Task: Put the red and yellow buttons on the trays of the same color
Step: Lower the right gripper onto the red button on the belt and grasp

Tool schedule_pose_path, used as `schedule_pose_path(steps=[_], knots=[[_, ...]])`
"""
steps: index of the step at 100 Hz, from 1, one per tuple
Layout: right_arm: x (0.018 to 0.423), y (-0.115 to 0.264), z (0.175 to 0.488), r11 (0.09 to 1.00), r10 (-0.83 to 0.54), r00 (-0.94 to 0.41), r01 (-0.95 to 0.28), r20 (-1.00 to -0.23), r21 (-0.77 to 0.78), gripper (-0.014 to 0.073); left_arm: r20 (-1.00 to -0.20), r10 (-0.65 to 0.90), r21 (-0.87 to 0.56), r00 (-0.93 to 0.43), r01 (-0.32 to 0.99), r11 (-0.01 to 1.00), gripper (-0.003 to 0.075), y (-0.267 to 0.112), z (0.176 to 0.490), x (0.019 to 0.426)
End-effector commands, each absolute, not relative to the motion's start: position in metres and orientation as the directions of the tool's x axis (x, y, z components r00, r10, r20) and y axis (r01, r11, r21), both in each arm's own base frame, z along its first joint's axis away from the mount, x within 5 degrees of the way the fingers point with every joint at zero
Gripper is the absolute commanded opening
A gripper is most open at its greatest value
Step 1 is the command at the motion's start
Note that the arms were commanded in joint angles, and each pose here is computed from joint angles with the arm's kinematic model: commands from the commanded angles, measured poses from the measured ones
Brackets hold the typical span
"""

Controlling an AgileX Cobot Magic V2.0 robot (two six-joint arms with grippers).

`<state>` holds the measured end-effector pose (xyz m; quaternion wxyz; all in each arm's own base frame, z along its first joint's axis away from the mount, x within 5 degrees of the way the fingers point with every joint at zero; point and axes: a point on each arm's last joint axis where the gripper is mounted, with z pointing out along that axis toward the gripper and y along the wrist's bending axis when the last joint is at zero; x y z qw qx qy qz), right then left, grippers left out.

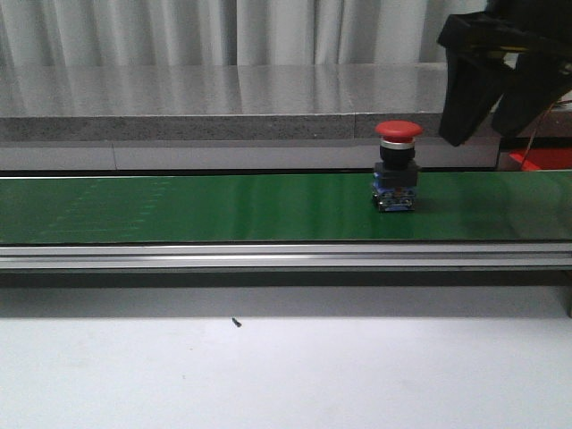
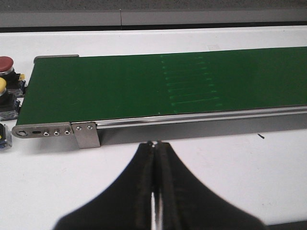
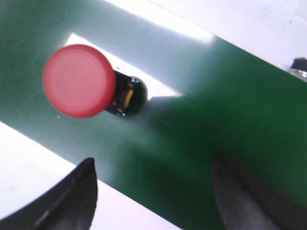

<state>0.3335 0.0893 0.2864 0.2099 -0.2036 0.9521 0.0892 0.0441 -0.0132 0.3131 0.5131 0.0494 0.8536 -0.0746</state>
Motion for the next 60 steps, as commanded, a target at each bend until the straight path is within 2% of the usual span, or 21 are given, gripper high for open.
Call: schedule_pose_path(steps=[1, 32, 60], knots=[[0.338, 0.097, 0.307, 0.879, -0.384, -0.781, -0.473, -0.492, 0.064, 0.0507, -0.917, -0.012, -0.084, -0.398, 0.165, 0.983, -0.0020, -0.014, 0.325, 0.047], [0.355, 0.107, 0.296, 0.851, -0.436, -0.772, -0.522, -0.463, 0.067, 0.0507, -0.917, -0.012, -0.084, -0.398, 0.165, 0.983, -0.0020, -0.014, 0.325, 0.047], [0.362, 0.108, 0.294, 0.857, -0.419, -0.751, -0.512, -0.509, 0.050, 0.0505, -0.917, -0.012, -0.084, -0.398, 0.165, 0.983, -0.0020, -0.014, 0.325, 0.047]])
